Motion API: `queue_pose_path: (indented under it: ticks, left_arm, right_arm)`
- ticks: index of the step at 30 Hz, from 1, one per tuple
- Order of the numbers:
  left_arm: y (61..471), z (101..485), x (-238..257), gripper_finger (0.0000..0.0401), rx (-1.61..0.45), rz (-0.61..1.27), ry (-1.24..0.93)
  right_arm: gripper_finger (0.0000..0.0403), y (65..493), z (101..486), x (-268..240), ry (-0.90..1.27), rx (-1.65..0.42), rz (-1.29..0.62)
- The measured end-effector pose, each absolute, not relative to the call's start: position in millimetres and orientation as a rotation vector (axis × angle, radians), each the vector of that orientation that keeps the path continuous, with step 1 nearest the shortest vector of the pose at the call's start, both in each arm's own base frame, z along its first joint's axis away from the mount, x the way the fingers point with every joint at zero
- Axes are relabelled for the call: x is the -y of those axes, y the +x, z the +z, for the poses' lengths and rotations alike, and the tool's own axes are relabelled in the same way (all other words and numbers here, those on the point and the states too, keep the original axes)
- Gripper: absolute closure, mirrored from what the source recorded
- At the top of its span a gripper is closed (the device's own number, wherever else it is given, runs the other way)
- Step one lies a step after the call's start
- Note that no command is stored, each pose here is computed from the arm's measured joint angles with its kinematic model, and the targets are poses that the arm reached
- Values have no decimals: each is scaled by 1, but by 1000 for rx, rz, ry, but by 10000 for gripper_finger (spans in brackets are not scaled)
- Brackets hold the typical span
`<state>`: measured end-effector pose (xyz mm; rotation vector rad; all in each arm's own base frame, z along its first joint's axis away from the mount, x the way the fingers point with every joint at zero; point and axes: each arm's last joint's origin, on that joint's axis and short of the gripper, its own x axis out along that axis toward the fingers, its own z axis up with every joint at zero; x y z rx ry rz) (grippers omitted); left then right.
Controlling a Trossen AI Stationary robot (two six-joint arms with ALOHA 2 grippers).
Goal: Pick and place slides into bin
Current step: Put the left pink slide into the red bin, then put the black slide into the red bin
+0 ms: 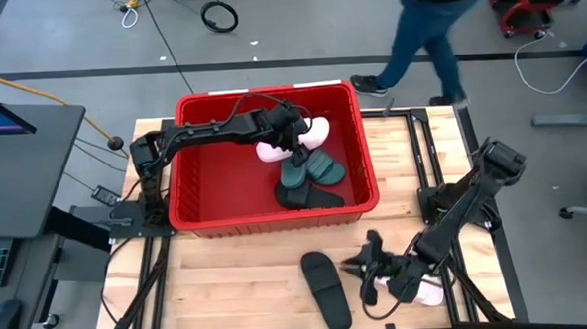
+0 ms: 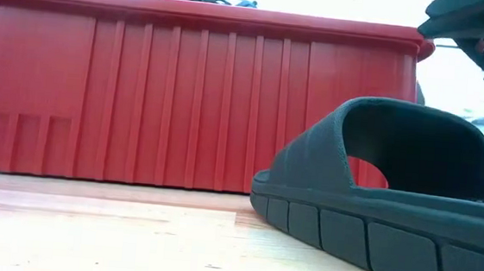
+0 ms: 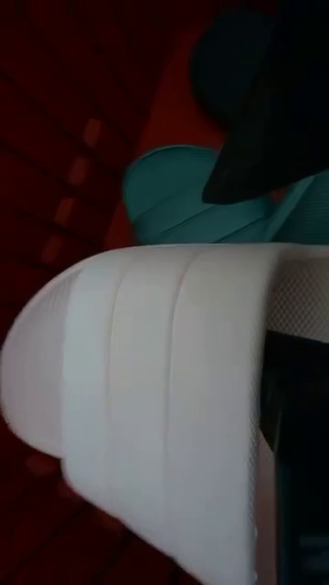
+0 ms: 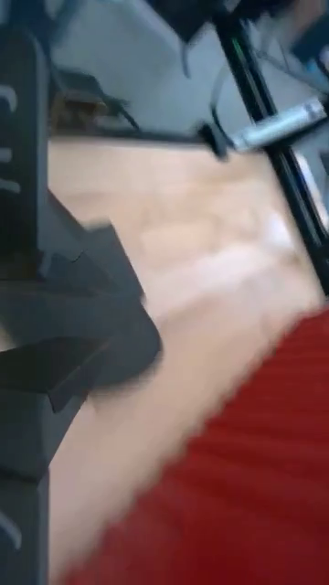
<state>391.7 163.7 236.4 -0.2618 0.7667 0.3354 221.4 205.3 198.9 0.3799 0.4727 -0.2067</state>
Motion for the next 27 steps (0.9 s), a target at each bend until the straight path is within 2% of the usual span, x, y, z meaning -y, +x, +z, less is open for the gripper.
queue_pose_path:
  ticks: [4,10,15,20,27]
  left_arm:
    - [383,241,-158,157,-827,305,-304]
    - [353,269,-143,169,-929,283,-330]
    - [321,302,-135,172,-958,345,-295]
    - [299,317,-127,181,-1012,433,-306]
    - [297,322,-120,201,-999,434,-327]
  right_arm:
    - [323,231,177,-219,387,-520,-131]
    - [323,235,159,-221,409,-588,-136]
    - [323,240,163,-214,383,-578,-146]
    - [323,242,171,-209,407,-555,-152]
    - [323,243,172,-210,428,-565,-128]
